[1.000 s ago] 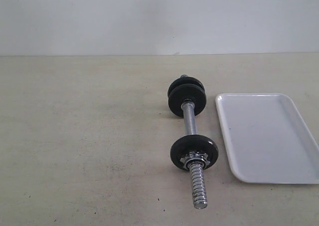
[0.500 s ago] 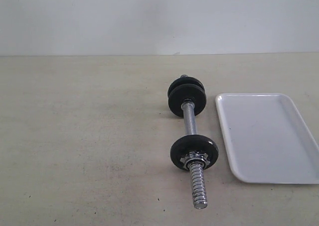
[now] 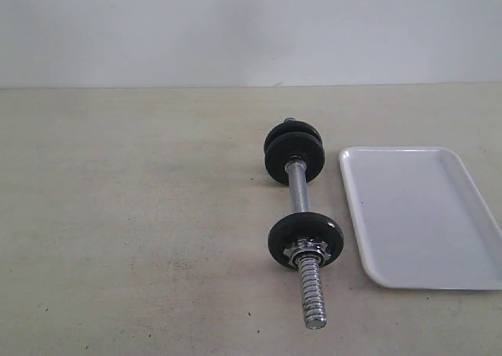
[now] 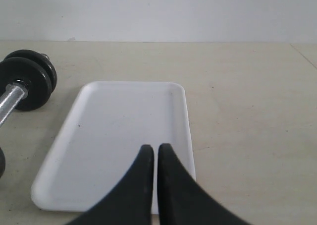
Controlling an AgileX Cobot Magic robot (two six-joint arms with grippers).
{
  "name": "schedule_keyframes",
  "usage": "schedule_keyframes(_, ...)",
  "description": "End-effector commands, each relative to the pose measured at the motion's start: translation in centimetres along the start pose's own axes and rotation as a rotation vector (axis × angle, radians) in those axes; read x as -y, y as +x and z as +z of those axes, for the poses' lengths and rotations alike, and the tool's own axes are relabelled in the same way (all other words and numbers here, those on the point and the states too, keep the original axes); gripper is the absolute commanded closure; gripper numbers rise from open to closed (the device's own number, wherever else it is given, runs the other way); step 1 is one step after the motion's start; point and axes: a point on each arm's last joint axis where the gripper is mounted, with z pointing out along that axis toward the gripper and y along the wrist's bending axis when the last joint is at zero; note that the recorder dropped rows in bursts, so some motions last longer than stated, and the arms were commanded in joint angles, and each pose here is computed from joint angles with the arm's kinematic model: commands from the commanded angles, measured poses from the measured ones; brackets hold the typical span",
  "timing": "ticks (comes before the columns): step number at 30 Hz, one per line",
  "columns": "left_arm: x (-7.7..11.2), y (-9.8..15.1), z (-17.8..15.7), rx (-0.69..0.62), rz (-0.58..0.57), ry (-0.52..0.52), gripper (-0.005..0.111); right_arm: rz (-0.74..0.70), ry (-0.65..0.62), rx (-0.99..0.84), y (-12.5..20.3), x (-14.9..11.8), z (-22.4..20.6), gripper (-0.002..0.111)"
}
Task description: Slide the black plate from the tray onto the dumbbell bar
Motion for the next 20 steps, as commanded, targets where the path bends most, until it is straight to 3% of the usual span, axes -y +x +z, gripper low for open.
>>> schedule_keyframes(1, -0.04, 0.07, 0.01, 0.003, 0.004, -0.005, 0.102, -0.006, 0.004, 0.014, -0.12, 0.03, -0.05, 0.109)
schedule_keyframes(20, -0.04, 0.07, 0.01, 0.003, 0.004, -0.005, 0.102, -0.007, 0.004, 0.015, -0.13, 0.03, -0.05, 0.109)
